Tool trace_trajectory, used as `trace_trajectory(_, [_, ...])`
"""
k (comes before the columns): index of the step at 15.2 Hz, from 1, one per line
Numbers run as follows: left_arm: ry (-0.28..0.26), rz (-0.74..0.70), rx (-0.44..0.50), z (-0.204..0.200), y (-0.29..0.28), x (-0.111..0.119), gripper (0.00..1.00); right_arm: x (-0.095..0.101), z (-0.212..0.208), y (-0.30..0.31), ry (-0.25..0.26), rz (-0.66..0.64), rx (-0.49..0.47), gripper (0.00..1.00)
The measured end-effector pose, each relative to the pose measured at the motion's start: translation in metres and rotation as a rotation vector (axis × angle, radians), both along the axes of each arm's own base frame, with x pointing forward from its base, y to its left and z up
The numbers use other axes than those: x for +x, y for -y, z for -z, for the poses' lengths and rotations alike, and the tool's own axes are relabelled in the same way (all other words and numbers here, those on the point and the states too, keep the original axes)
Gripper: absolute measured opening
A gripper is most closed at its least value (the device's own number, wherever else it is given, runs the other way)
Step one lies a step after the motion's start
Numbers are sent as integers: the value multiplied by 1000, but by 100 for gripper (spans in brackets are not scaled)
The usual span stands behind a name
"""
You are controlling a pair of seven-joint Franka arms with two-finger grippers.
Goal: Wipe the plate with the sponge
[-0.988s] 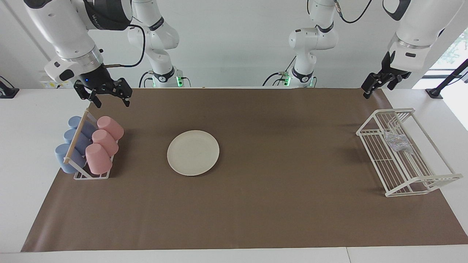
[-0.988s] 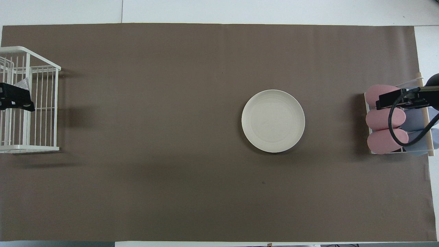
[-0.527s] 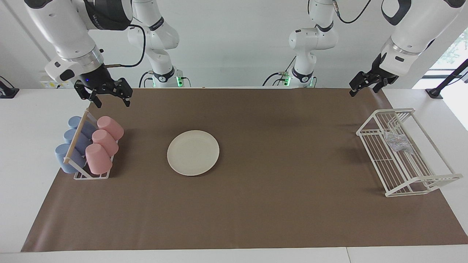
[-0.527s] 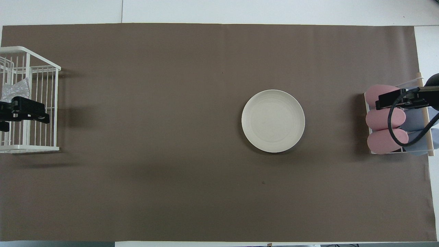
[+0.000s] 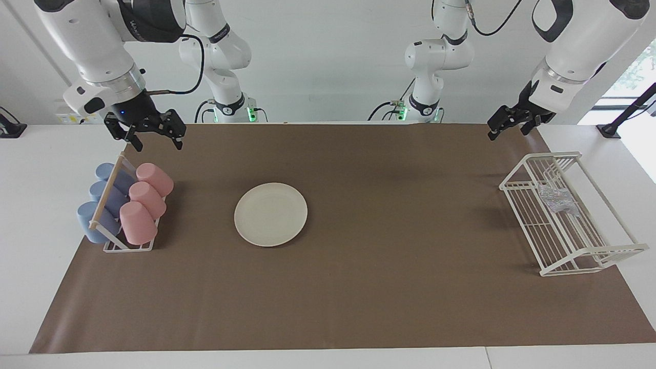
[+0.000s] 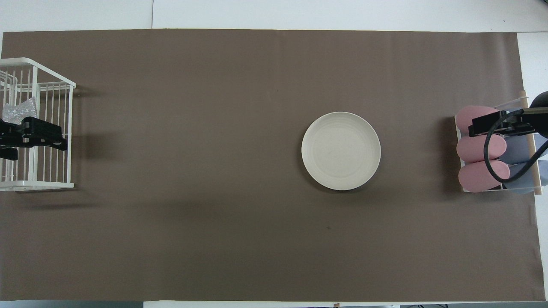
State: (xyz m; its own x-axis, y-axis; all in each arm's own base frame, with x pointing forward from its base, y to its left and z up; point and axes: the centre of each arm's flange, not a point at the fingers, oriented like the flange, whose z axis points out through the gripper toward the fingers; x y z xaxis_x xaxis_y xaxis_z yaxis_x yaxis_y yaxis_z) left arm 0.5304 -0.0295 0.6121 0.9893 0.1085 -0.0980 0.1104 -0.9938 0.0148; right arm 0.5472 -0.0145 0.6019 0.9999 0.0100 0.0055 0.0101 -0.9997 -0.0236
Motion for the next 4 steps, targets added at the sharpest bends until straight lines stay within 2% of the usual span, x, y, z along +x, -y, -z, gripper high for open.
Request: trace_trajectory(4, [-1,0,0,1,0,0,100,0,-1,-3,1,-5,0,100])
